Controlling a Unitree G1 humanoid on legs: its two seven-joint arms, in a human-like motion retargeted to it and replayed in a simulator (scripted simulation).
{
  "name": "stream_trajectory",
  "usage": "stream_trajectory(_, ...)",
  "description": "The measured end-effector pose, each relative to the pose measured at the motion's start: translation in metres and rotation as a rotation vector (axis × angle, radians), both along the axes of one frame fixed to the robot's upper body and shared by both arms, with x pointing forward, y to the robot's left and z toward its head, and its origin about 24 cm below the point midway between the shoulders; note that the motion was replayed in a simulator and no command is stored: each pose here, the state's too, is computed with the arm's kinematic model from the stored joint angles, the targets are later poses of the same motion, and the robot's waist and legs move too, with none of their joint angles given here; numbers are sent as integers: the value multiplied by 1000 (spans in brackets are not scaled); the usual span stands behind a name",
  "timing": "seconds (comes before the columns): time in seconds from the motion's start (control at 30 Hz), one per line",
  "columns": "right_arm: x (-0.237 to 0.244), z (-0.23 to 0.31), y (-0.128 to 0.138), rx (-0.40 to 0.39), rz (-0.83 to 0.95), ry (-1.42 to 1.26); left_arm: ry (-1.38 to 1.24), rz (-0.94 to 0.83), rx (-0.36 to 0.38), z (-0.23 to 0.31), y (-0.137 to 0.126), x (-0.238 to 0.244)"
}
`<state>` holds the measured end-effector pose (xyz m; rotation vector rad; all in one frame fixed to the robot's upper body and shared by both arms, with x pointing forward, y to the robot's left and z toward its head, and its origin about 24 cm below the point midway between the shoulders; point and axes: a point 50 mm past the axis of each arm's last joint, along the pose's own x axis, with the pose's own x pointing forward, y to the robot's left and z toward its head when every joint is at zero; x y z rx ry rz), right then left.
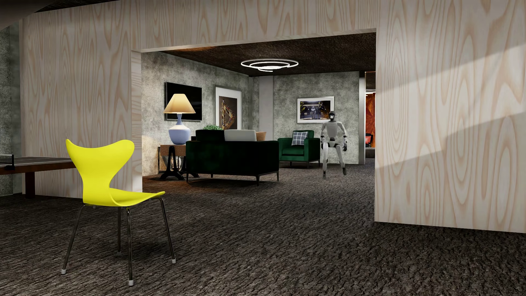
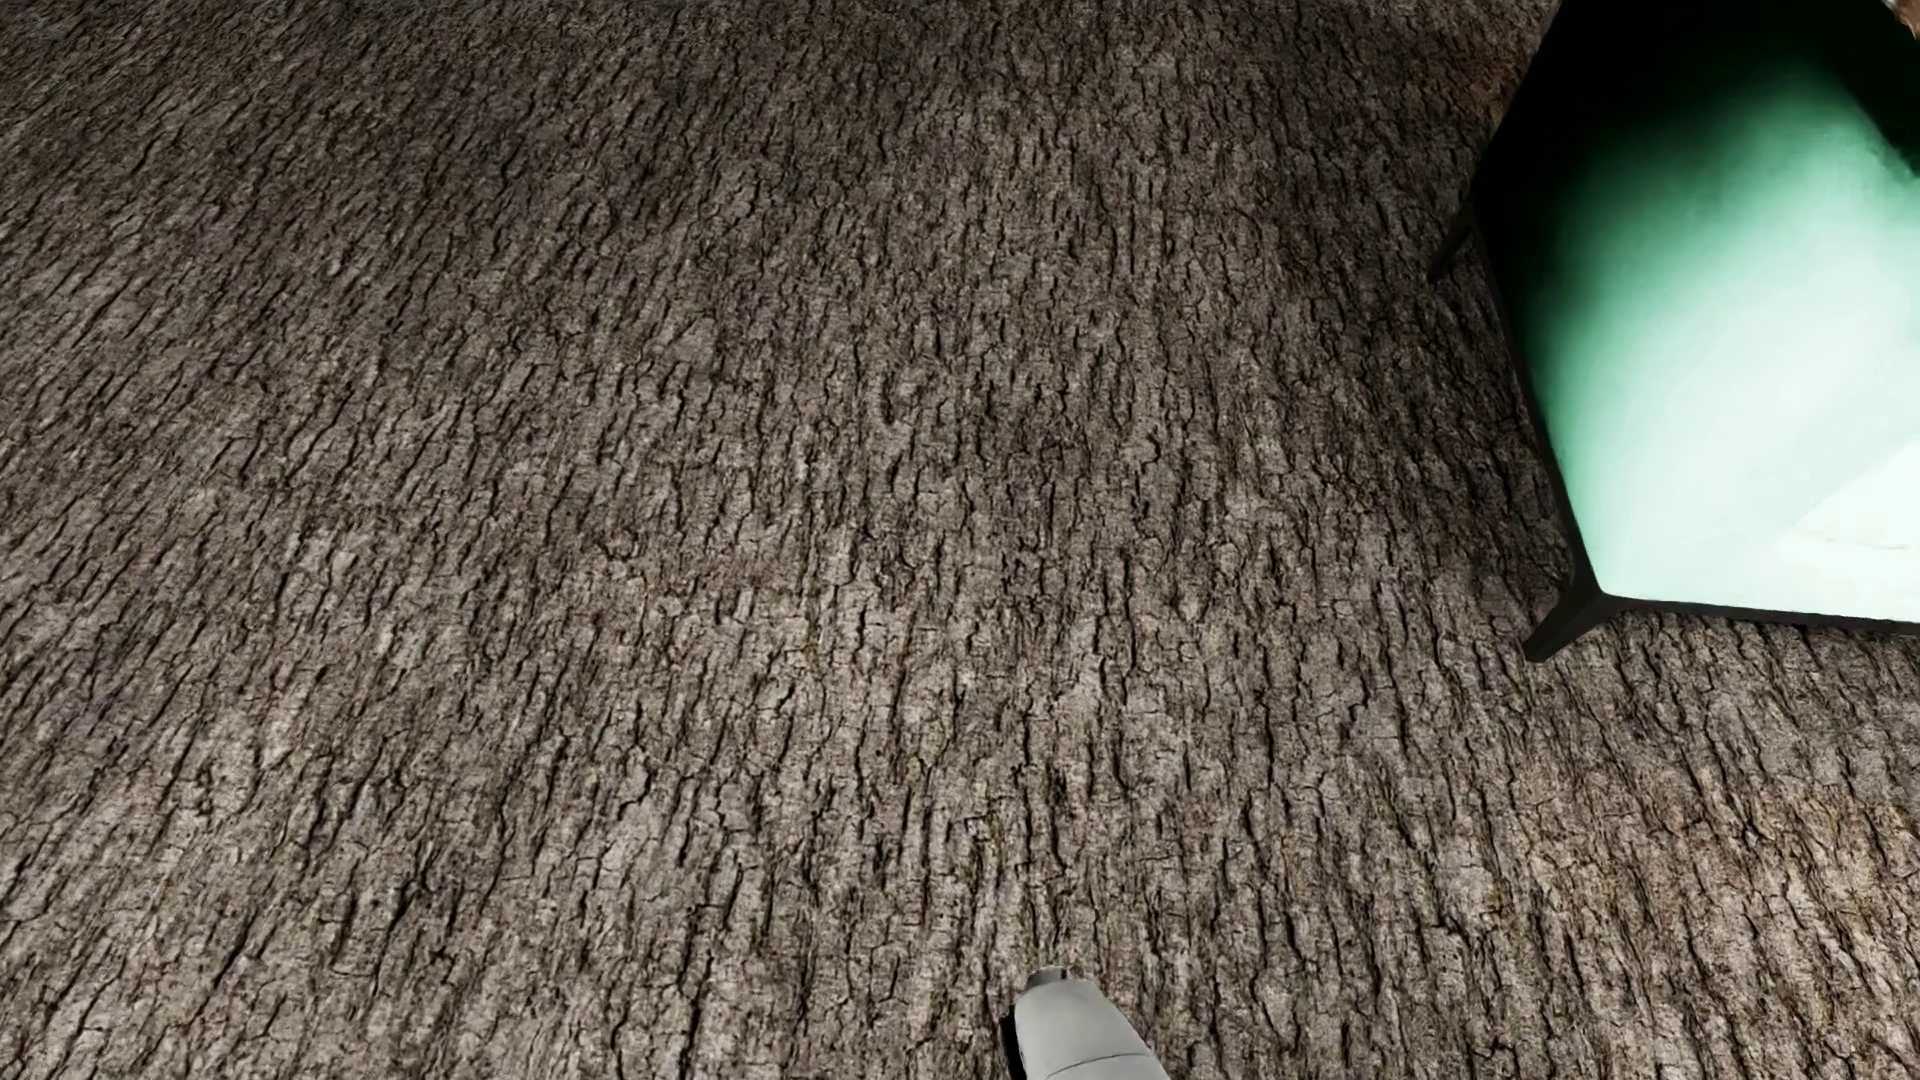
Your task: Move towards the yellow chair
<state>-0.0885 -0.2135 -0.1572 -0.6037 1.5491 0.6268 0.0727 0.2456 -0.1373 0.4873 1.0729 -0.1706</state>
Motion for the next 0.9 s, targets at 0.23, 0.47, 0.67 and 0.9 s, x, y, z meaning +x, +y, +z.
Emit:
stream_trajectory(0.23, 144, 7, 14, 109, -84, -463, 275, -44, -16, -16, -13, -88)
stream_trajectory(0.47, 277, 77, -1, 160, -184, -966, 471, -37, -12, -12, -15, -156)
stream_trajectory(0.67, 172, 14, 10, 103, -148, -554, 214, -23, -83, -19, -37, -72)
stream_trajectory(0.9, 2, 0, 13, 43, -34, -29, -393, -67, -147, 49, -43, 87)
